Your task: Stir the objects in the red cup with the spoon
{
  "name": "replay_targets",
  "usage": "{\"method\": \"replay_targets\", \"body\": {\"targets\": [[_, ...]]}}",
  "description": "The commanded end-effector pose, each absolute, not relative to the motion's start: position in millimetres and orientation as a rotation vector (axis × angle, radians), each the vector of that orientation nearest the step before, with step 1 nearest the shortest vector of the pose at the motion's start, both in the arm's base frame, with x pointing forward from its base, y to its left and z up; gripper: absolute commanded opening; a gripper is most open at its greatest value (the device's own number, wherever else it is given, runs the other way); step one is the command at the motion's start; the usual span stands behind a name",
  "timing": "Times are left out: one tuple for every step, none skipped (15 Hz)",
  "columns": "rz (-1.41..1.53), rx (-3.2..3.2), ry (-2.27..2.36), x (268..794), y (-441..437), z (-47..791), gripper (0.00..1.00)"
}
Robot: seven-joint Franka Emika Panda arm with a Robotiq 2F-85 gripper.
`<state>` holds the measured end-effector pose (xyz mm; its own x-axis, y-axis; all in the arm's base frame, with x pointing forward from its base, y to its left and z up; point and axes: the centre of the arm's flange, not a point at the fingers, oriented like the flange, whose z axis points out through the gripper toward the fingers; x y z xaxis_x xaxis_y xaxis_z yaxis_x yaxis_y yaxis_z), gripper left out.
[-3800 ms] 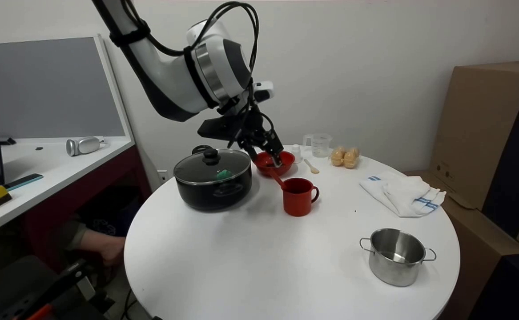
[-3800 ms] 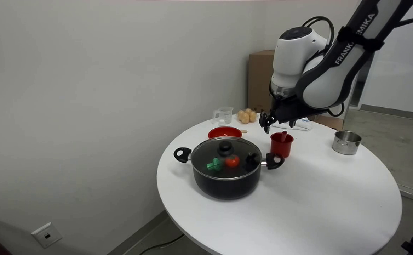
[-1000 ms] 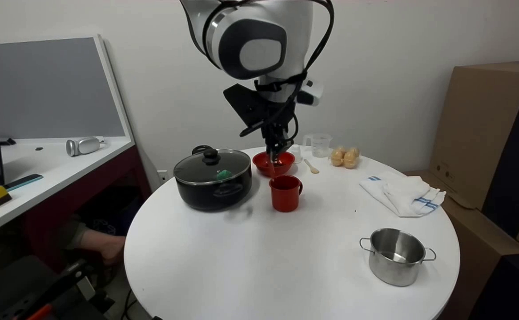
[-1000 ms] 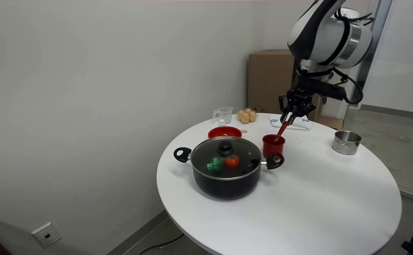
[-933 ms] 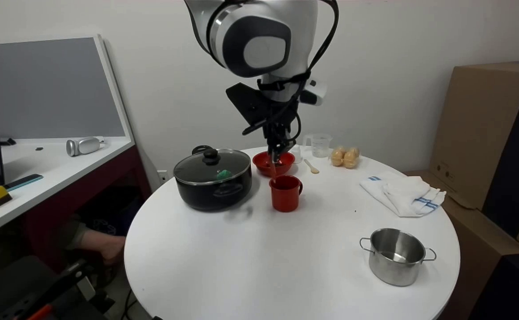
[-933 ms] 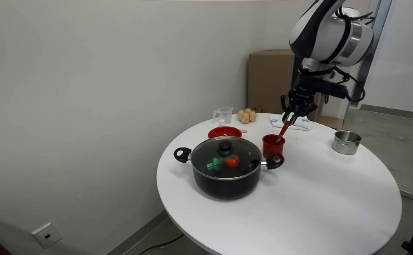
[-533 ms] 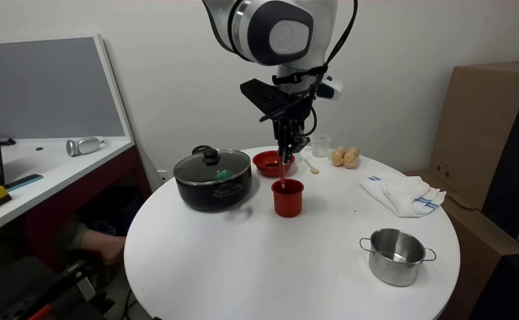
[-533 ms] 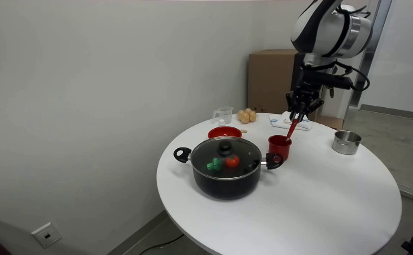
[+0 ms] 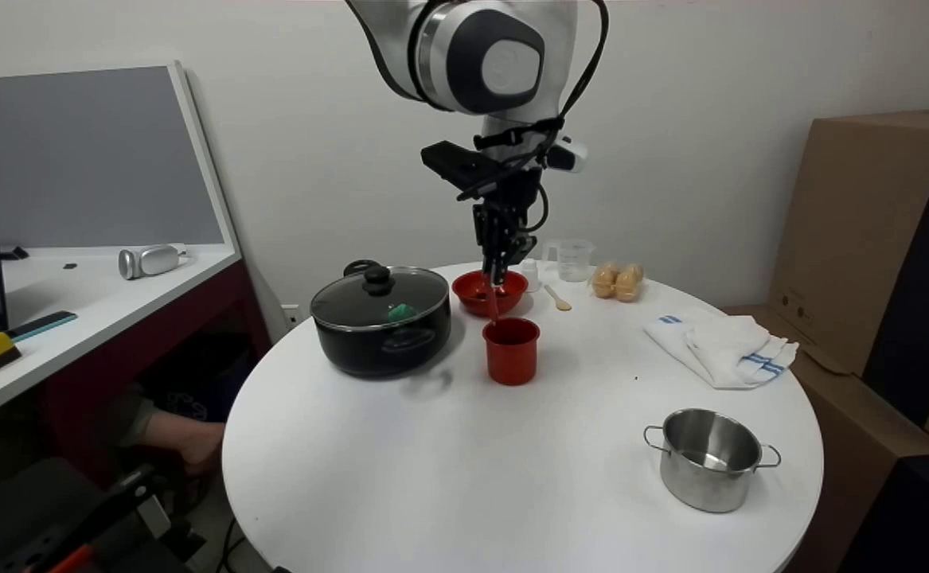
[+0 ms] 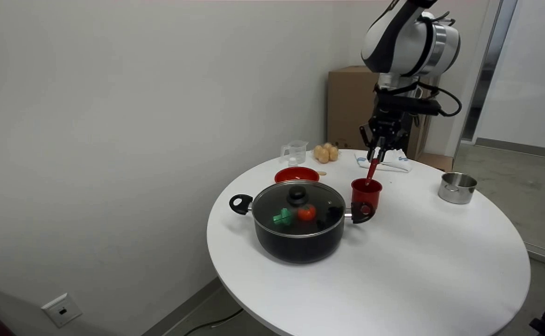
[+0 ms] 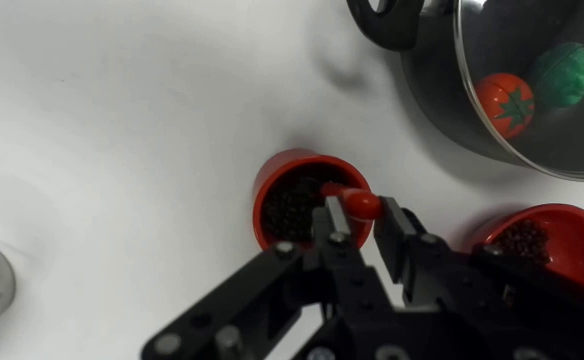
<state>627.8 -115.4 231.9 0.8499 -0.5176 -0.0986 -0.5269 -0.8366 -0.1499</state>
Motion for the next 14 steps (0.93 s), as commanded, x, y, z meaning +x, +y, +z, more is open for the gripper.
{"method": "replay_targets", "body": {"targets": [[0.119,-2.851,0.830,657,-115,234,0.08],[0.116,-2.842,0.838,661,-118,237,0.08],[0.109,-2.830,0.856,663,-124,240,0.08],[0.103,-2.824,0.869,665,-129,242,0.08],[0.097,-2.816,0.889,665,-138,245,0.08],[0.096,-2.813,0.902,665,-144,247,0.08],[0.096,-2.815,0.910,663,-149,248,0.08],[0.097,-2.816,0.916,660,-153,250,0.08],[0.106,-2.819,0.911,656,-153,248,0.08],[0.118,-2.824,0.905,652,-152,246,0.08],[0.139,-2.827,0.885,647,-146,241,0.08],[0.155,-2.831,0.873,645,-142,239,0.08],[0.182,-2.835,0.841,641,-132,234,0.08],[0.199,-2.838,0.819,640,-126,231,0.08]]}}
